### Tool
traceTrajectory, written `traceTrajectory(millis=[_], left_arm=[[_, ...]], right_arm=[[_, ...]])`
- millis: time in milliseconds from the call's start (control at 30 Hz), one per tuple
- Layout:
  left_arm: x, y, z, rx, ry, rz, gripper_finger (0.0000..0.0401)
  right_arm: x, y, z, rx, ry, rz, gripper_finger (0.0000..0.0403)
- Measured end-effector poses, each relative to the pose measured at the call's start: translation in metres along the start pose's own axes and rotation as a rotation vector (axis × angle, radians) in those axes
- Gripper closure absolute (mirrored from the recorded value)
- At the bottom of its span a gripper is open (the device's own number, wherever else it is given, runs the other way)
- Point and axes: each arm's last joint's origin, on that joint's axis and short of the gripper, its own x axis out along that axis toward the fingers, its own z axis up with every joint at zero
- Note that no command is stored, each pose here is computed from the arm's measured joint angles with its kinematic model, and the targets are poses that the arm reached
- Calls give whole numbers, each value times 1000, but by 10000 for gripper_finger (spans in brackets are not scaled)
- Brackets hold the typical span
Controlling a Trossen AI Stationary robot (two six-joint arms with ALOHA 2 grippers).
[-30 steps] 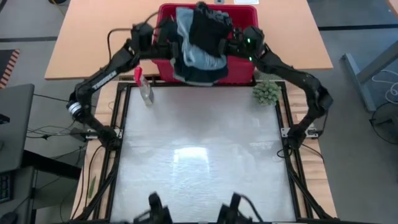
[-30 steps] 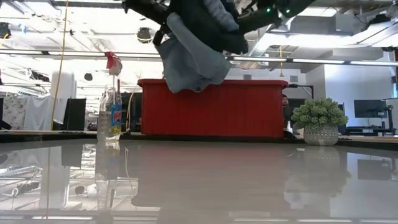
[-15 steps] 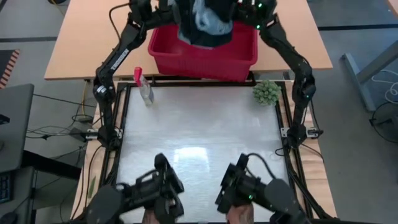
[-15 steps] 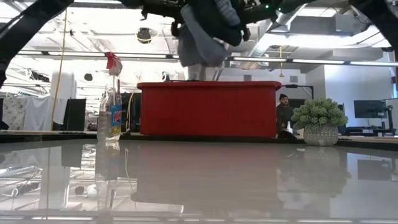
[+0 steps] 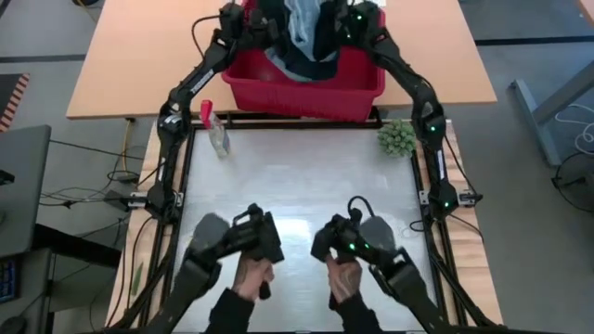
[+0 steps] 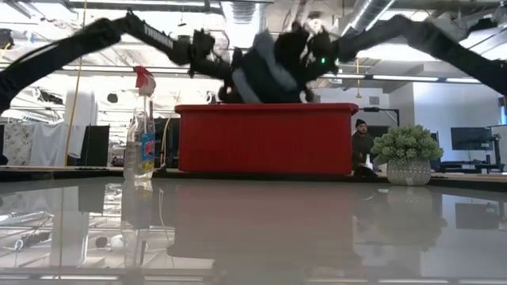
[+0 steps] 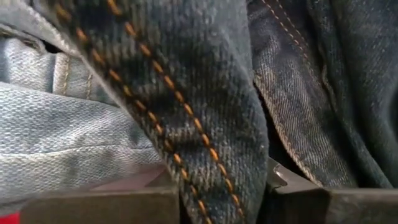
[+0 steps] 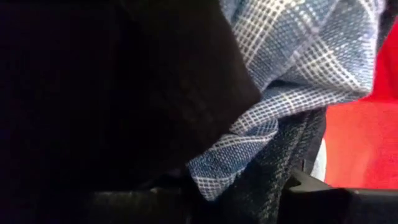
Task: Fold Laundry from Bin
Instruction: Put all the clothes into the red laundry bin
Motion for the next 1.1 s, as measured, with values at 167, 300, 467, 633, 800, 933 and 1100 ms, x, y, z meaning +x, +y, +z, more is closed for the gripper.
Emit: traceTrajectory(millis=[167, 300, 467, 633, 800, 933, 1100], left_arm=[[13, 59, -18, -65, 41, 62, 348], [12, 77, -24, -89, 73, 106, 344], [11, 82, -28, 13, 79, 195, 293], [6, 87, -22, 101, 46, 237, 215], [-3, 93, -12, 167, 25, 270, 155], [-11, 89, -9, 217, 57, 336, 141], [-29, 52, 3, 389, 82, 497, 148]], right_arm=[[22, -40, -21, 45, 56, -124, 273], [28, -60, -30, 97, 102, -184, 275], [26, -70, -34, 61, 135, -260, 275], [24, -73, -34, 31, 139, -299, 275], [22, -77, -34, 18, 156, -321, 275], [23, -76, -35, 16, 158, -320, 275], [21, -78, -37, 21, 189, -340, 275]])
